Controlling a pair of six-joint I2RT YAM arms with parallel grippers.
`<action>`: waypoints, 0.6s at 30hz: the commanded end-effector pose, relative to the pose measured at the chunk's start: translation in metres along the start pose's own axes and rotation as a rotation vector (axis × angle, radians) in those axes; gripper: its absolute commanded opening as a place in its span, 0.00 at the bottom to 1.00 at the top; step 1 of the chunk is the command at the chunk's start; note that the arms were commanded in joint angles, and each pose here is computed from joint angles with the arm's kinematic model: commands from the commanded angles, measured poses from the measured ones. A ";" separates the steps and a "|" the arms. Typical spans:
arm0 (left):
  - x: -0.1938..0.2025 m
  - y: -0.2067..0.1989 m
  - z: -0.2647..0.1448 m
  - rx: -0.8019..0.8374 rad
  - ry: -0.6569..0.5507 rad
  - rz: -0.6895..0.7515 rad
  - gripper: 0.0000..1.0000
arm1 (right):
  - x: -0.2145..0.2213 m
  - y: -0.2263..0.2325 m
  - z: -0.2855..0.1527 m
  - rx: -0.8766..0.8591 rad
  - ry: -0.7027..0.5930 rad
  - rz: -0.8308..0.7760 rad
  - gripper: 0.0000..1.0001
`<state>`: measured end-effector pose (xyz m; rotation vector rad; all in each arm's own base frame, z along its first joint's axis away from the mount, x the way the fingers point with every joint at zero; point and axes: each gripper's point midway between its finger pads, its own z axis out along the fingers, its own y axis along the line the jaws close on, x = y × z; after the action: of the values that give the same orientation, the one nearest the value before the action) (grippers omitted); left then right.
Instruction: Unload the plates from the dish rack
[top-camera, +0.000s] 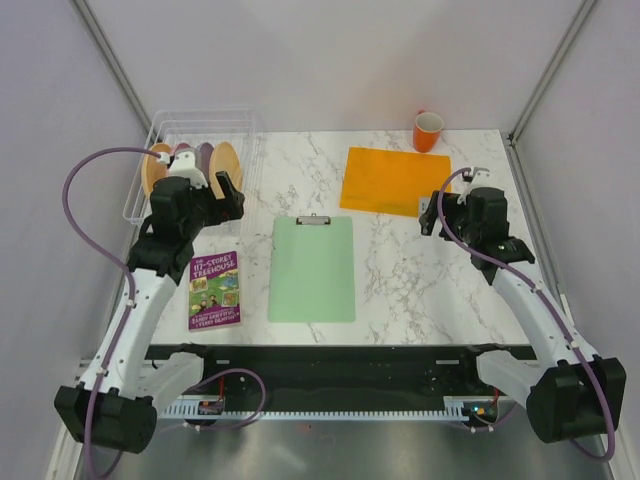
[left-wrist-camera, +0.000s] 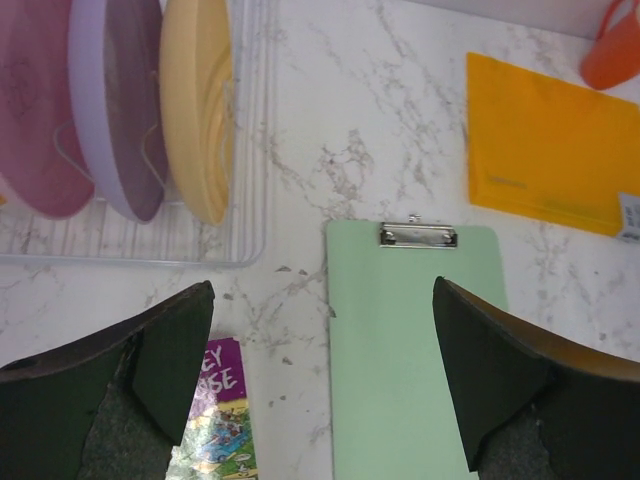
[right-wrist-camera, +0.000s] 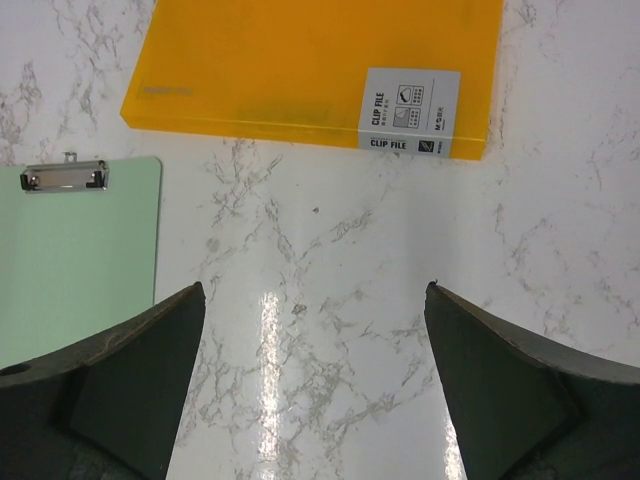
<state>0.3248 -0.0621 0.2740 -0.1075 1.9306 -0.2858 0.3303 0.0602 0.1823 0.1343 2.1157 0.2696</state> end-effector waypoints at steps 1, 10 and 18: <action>-0.038 0.021 0.014 -0.140 -0.097 0.051 0.96 | -0.009 -0.002 0.004 0.015 -0.010 -0.031 0.98; -0.055 0.046 0.067 -0.295 -0.158 0.129 0.92 | -0.008 -0.007 0.019 0.047 0.019 -0.036 0.98; -0.063 0.042 0.098 -0.362 -0.222 0.209 0.88 | -0.001 -0.012 0.030 0.068 0.045 -0.034 0.98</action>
<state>0.4194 -0.0263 0.2445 -0.1735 1.8997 0.1229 0.3409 0.0553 0.1476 0.1398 2.2276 0.2060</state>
